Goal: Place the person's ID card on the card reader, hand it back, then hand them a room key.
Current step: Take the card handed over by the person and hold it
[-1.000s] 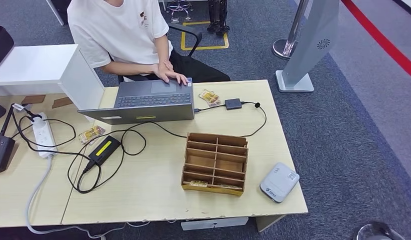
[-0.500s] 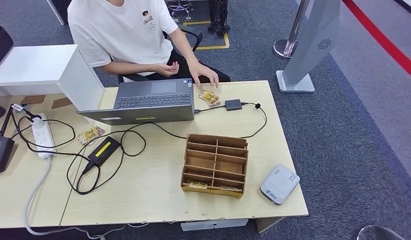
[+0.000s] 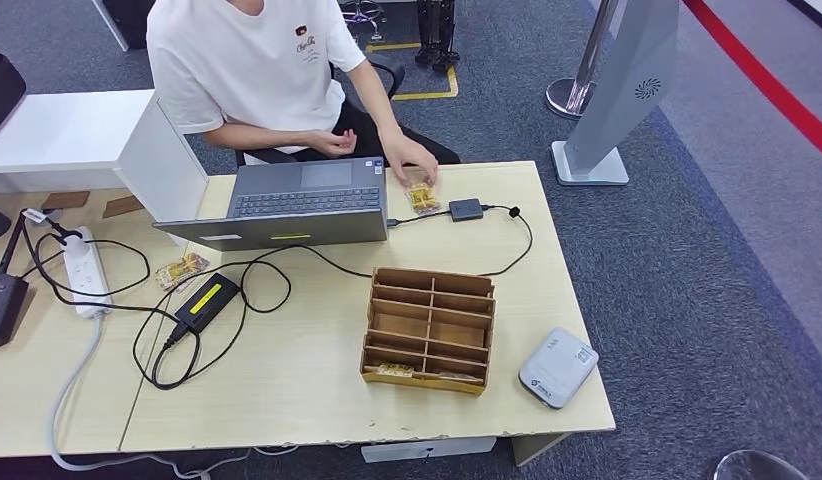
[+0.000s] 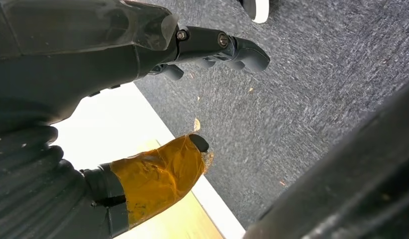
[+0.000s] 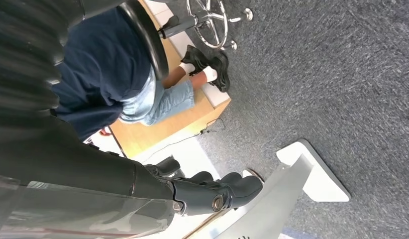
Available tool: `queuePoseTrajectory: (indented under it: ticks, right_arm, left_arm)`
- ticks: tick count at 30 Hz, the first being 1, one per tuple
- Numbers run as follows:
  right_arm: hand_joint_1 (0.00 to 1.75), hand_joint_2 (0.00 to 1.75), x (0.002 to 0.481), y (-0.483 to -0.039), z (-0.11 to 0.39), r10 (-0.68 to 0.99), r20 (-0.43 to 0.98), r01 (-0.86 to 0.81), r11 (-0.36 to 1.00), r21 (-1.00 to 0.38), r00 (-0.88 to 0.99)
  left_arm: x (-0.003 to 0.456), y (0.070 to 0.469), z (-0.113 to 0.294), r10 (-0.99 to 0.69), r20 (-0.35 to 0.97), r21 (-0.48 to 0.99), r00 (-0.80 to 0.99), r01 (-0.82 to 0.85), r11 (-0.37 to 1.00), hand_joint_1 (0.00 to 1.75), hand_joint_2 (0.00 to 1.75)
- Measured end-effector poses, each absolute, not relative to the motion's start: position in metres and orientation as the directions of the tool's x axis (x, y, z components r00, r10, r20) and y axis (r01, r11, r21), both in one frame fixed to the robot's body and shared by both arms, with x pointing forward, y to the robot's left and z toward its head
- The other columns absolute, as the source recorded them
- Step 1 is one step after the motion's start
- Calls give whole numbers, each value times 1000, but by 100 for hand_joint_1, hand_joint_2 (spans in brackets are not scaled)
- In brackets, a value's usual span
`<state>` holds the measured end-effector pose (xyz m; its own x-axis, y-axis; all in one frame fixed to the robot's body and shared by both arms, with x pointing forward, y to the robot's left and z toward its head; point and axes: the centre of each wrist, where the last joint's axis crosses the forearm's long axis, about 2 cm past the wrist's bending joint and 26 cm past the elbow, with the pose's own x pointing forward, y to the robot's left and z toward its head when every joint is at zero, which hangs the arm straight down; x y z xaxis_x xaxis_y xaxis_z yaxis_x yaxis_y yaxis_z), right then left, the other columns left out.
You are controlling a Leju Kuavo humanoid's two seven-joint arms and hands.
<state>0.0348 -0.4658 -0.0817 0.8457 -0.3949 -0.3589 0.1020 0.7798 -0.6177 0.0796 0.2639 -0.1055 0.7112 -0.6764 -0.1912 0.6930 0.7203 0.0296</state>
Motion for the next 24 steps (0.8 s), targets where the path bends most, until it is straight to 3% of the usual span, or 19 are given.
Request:
queuePoseTrajectory:
  ticks: [2, 3, 4, 5, 6, 7, 8, 9, 11, 14, 17, 21, 24]
  right_arm:
    - [0, 175, 26, -428, -93, -136, -169, -21, 716, -698, 976]
    - [0, 175, 35, -409, -92, 121, -1, -80, 655, -751, 993]
    - [0, 175, 60, -396, -82, 437, 159, -134, 567, -813, 885]
    - [0, 175, 95, -385, -64, 750, 221, -205, 429, -880, 623]
    - [0, 175, 132, -376, -41, 952, 139, -243, 208, -947, 272]
    - [0, 175, 158, -367, -17, 1000, -22, -222, -24, -975, -9]
    - [0, 175, 171, -361, 5, 970, -185, -175, -212, -961, -158]
    - [0, 175, 175, -358, 23, 941, -294, -123, -315, -941, -167]
    - [0, 175, 176, -358, 48, 945, -327, -45, -325, -945, 31]
    - [0, 175, 188, -378, 82, 925, -238, 117, -282, -952, 297]
    - [0, 175, 234, -435, 123, 943, -211, 169, -259, -951, 257]
    - [0, 175, 345, -562, 257, 915, -315, 288, -382, -878, 252]
    - [0, 175, 371, -605, 327, 865, -347, 316, -464, -828, 362]
  left_arm:
    - [67, 250, -107, -492, -144, 11, 859, 499, 867, 0, 175]
    - [57, 245, -108, -359, -139, -11, 923, 361, 932, 0, 175]
    - [47, 241, -109, -237, -149, -34, 960, 235, 971, 0, 175]
    - [39, 242, -110, -161, -163, -50, 973, 155, 987, 0, 175]
    - [34, 244, -111, -128, -174, -63, 976, 119, 991, 0, 175]
    - [32, 249, -111, -123, -180, -73, 976, 112, 991, 0, 175]
    - [30, 254, -112, -133, -183, -84, 974, 119, 989, 0, 175]
    - [27, 259, -112, -141, -188, -94, 972, 125, 988, 0, 175]
    - [21, 269, -113, -151, -200, -107, 968, 132, 986, 0, 175]
    - [16, 279, -114, -156, -210, -104, 965, 136, 985, 0, 175]
    - [16, 287, -114, -175, -194, -110, 965, 155, 982, 0, 175]
    - [22, 296, -114, -191, -157, -122, 969, 173, 977, 0, 175]
    - [24, 301, -113, -195, -146, -120, 970, 178, 977, 0, 175]
